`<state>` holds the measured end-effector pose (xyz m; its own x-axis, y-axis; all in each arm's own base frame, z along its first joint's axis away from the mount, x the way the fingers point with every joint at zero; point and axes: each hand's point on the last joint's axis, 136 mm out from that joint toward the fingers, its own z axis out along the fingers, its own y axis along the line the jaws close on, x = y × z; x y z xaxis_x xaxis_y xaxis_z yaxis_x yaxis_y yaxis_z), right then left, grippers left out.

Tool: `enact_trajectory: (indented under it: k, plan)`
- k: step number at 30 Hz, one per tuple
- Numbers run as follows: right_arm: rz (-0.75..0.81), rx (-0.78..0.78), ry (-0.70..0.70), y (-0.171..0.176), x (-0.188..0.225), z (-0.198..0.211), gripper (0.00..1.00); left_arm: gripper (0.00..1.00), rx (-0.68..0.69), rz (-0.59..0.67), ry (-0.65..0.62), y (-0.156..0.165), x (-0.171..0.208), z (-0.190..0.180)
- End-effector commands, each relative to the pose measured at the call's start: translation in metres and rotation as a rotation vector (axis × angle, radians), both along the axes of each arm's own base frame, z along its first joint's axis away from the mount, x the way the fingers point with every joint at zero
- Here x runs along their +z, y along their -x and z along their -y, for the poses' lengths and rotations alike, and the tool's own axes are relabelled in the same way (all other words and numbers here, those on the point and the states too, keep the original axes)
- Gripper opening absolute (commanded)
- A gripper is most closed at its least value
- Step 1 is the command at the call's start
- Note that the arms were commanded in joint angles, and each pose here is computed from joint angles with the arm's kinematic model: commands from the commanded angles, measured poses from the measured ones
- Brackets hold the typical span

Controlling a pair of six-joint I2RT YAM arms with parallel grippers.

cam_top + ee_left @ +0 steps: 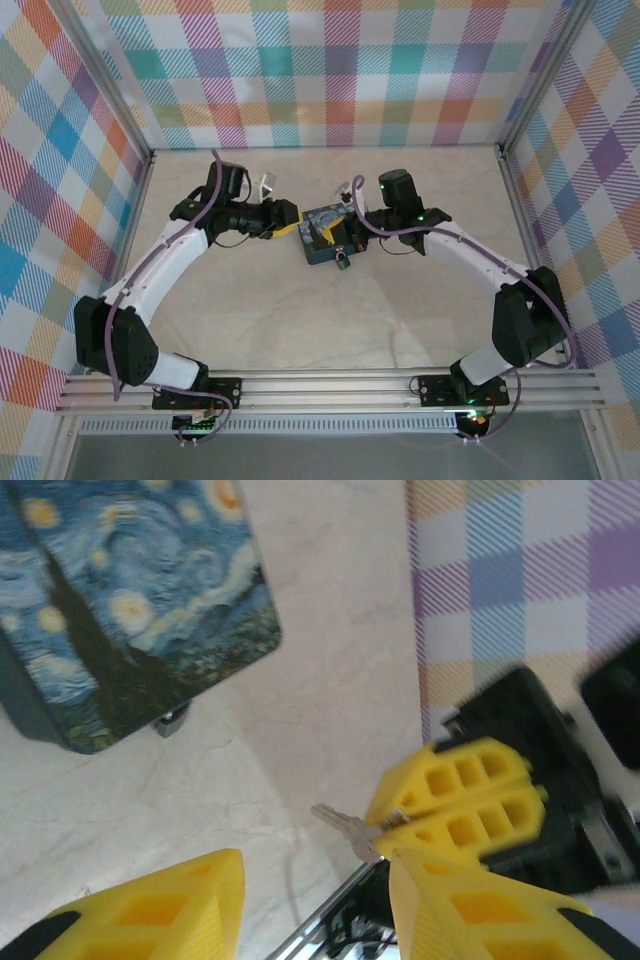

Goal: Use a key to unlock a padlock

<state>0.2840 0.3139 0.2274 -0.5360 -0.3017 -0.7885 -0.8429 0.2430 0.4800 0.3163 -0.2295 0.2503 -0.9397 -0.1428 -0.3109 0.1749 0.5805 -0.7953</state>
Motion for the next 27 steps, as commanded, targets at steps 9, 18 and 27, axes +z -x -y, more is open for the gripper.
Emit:
enact_trajectory:
  k: [9, 18, 27]
  plan:
    - [-0.351, 0.197, -0.176, 0.045, 0.031, 0.004, 0.00, 0.51, -0.354, 0.339, 0.143, 0.042, 0.049, 0.034]
    - [-0.369, 0.205, -0.193, 0.049, 0.040, 0.005, 0.00, 0.47, -0.407, 0.341, 0.116, 0.047, 0.042, 0.034]
    - [-0.362, 0.198, -0.212, 0.050, 0.044, 0.005, 0.00, 0.43, -0.457, 0.335, 0.172, 0.056, 0.048, 0.051]
